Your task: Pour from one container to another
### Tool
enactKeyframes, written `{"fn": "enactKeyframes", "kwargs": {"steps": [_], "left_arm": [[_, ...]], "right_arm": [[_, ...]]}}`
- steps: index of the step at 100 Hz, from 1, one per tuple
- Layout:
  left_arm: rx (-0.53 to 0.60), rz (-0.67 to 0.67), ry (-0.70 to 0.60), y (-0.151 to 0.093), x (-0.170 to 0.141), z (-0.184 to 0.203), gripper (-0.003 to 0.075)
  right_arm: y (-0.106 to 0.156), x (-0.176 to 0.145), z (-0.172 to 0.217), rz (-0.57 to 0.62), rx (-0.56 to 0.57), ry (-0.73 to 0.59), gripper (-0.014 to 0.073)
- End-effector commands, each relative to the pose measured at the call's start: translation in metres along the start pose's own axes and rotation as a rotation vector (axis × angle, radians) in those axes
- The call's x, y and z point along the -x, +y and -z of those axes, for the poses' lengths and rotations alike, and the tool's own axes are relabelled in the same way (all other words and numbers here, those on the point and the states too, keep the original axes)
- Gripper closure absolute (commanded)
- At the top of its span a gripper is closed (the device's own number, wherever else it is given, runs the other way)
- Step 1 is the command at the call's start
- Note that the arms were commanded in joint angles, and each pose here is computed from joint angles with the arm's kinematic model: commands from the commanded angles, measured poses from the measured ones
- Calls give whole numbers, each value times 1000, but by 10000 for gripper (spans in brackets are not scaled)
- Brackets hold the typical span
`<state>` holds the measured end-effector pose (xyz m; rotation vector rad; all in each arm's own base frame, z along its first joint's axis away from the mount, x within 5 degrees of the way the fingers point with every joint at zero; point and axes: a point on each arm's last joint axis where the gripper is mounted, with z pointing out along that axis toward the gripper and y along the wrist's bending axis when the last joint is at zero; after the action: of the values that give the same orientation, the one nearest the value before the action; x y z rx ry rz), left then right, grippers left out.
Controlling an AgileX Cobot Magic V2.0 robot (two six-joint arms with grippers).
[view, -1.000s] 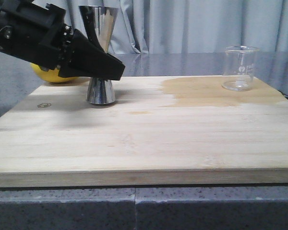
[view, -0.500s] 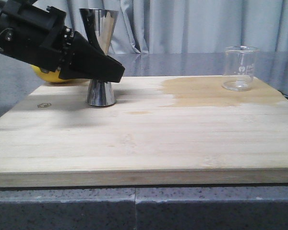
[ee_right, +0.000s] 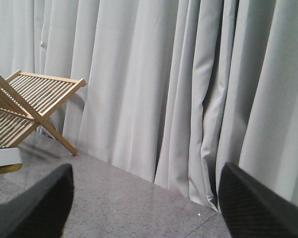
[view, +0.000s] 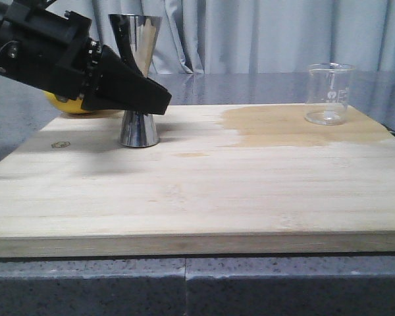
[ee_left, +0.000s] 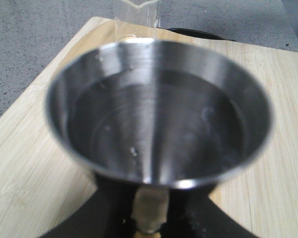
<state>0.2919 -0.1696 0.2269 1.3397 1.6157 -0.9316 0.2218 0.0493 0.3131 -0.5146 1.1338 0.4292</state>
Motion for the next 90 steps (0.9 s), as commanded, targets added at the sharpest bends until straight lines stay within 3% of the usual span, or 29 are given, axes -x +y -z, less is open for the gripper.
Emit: {"fn": "enactKeyframes", "kwargs": {"steps": [1,90], "left_arm": [[14,-7,-81,0,20,7,722],[8,3,-76,1,17,5,721]], "right_arm": [[-1,18,-1,20,-1,-97,51],[-1,18,-1,20,-1,-97,51]]}}
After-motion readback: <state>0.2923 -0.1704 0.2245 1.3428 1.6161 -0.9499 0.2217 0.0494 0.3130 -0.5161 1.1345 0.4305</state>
